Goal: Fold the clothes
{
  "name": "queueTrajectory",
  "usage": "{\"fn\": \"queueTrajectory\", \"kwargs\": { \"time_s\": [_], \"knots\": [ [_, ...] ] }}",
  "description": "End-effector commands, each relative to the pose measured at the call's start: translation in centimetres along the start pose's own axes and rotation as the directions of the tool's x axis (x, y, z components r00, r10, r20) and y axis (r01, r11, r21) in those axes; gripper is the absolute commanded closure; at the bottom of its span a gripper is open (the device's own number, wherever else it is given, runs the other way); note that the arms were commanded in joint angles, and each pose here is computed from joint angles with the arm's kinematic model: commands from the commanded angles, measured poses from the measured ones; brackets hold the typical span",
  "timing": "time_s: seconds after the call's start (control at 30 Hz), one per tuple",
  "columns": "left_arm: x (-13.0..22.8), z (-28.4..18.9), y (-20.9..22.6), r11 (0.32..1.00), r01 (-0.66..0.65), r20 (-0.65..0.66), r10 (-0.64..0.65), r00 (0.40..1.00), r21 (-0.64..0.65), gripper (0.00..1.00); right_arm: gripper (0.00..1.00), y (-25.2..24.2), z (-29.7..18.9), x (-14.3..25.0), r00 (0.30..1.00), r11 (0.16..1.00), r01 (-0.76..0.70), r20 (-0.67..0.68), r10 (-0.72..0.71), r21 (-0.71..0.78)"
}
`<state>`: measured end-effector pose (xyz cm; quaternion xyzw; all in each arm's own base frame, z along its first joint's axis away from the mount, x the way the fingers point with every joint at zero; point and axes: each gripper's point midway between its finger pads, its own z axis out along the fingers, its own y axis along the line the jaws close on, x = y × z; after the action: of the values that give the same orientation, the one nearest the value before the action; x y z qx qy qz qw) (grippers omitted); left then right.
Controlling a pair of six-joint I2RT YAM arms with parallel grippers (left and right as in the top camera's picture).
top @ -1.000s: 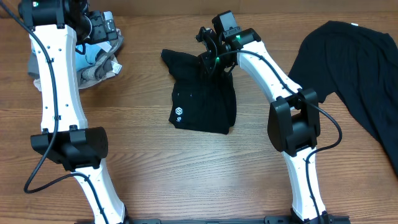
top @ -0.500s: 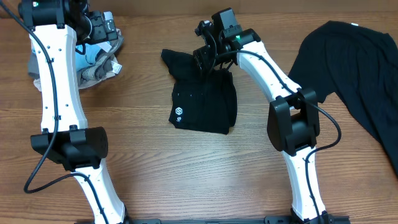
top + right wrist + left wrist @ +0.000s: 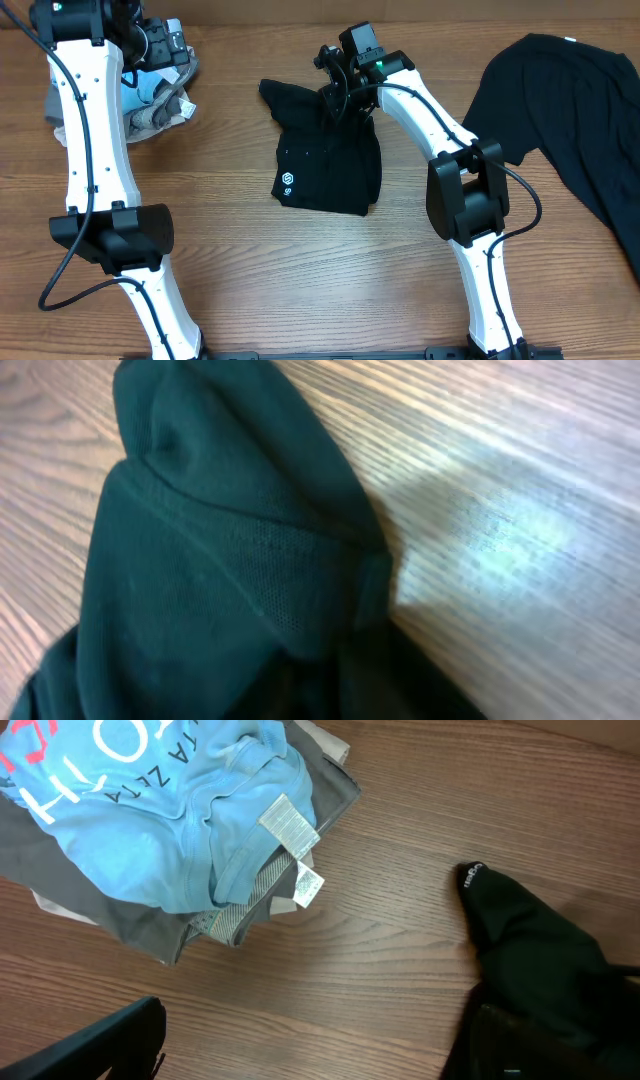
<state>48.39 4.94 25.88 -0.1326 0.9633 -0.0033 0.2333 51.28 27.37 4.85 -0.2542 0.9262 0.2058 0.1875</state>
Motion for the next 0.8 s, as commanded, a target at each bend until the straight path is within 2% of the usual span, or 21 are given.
{"fn": "queueTrajectory", "kwargs": {
  "time_s": [0.0,0.1,0.23,0.4,0.57,0.77],
  "knots": [
    [0.3,0.5,-0.5,0.999,-0.030,-0.018,0.030,0.999,0.012,0.00,0.92,-0.1,0.0,0.7,0.999,0.999,-0.033,-0.023,0.033,-0.011],
    [0.4,0.5,-0.5,0.999,-0.030,-0.019,0.030,0.999,0.012,0.00,0.96,-0.5,-2.2,0.3,0.993,0.993,-0.118,-0.024,0.118,-0.012],
    [0.4,0.5,-0.5,0.999,-0.030,-0.019,0.030,0.999,0.012,0.00,0.96,0.9,-6.8,-1.0,0.982,0.978,-0.191,-0.009,0.191,-0.078],
    [0.4,0.5,-0.5,0.999,-0.030,-0.019,0.030,0.999,0.012,0.00,0.96,2.2,-12.0,-1.0,0.966,0.964,-0.258,-0.051,0.255,-0.067],
    [0.6,0.5,-0.4,0.999,-0.046,-0.030,0.046,0.998,0.010,0.00,0.96,3.0,-13.1,0.9,0.924,0.930,-0.365,-0.140,0.356,-0.045],
    [0.6,0.5,-0.4,0.998,-0.066,-0.030,0.066,0.997,0.008,0.00,0.96,3.1,-13.5,3.1,0.894,0.917,-0.399,-0.223,0.388,-0.006]
  ]
}}
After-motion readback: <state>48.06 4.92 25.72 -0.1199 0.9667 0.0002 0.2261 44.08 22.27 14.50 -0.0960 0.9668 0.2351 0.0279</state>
